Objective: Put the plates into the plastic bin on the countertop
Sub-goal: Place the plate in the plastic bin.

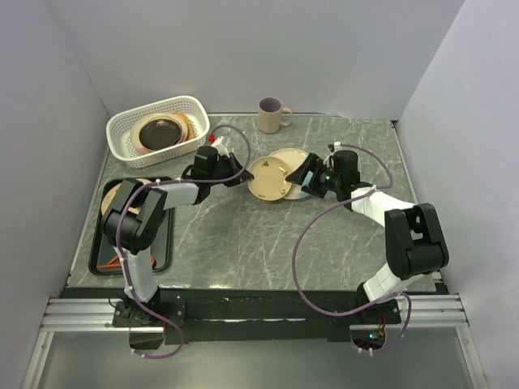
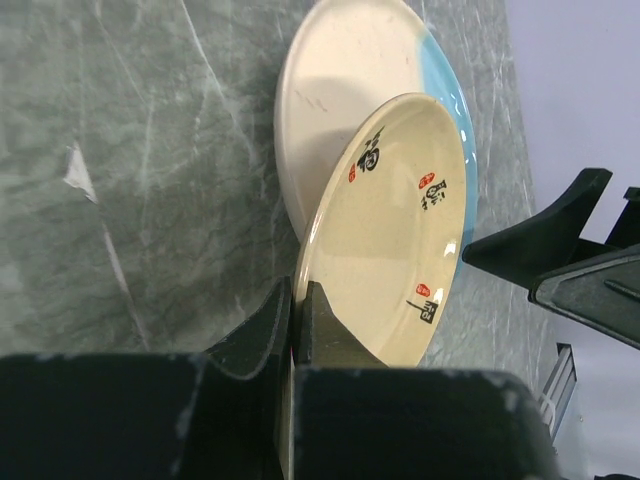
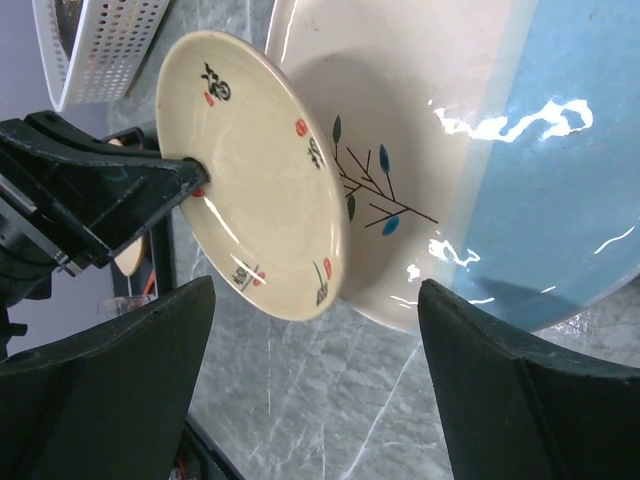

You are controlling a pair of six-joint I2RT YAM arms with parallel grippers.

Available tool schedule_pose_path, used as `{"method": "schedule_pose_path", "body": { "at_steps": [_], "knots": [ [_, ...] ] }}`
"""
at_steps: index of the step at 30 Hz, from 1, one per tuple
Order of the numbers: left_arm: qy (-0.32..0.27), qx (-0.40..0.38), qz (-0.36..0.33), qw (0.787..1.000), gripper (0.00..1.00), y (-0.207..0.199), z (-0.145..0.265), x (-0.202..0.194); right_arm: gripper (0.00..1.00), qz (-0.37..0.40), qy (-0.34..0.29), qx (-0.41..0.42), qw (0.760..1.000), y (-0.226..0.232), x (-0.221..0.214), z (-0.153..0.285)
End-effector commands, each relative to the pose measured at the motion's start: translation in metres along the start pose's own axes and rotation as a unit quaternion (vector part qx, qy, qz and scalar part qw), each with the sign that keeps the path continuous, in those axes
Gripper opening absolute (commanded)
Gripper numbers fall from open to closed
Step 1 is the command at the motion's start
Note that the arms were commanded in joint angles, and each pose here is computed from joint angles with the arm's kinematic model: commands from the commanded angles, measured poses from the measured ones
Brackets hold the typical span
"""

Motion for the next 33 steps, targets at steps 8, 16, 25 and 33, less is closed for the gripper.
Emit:
{"method": "schedule_pose_path", "body": {
  "at_steps": [8, 16, 25, 33],
  "knots": [
    [-0.077, -0.003, -0.032, 0.996, 0.01, -0.004, 0.033, 0.061, 0.93, 0.021, -0.014, 0.012, 1.0, 0.007, 0.001, 0.007],
    [-0.102, 0.038, -0.028, 0.994, 0.01, 0.023, 0.065, 0.082, 0.96, 0.025, -0.013, 0.016, 0.999, 0.01, 0.003, 0.006],
    [-0.134, 0.08, -0.01, 0.988, 0.01, 0.056, 0.101, 0.103, 1.0, 0.029, -0.012, 0.023, 0.999, 0.012, 0.003, 0.007],
    [-0.17, 0.096, 0.024, 0.98, 0.01, 0.083, 0.124, 0.126, 1.0, 0.037, -0.021, 0.016, 0.999, 0.01, 0.002, 0.013]
  ]
}}
Point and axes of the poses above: each gripper's point midway between its finger pads, its own z axis back along the fingers, its own y axis along the line the jaws close on, x = y × z, the point moved 6 cm from there along z, back along the fingers, and after that the axes turned 13 degrees about -z, right-handed, at the moved point
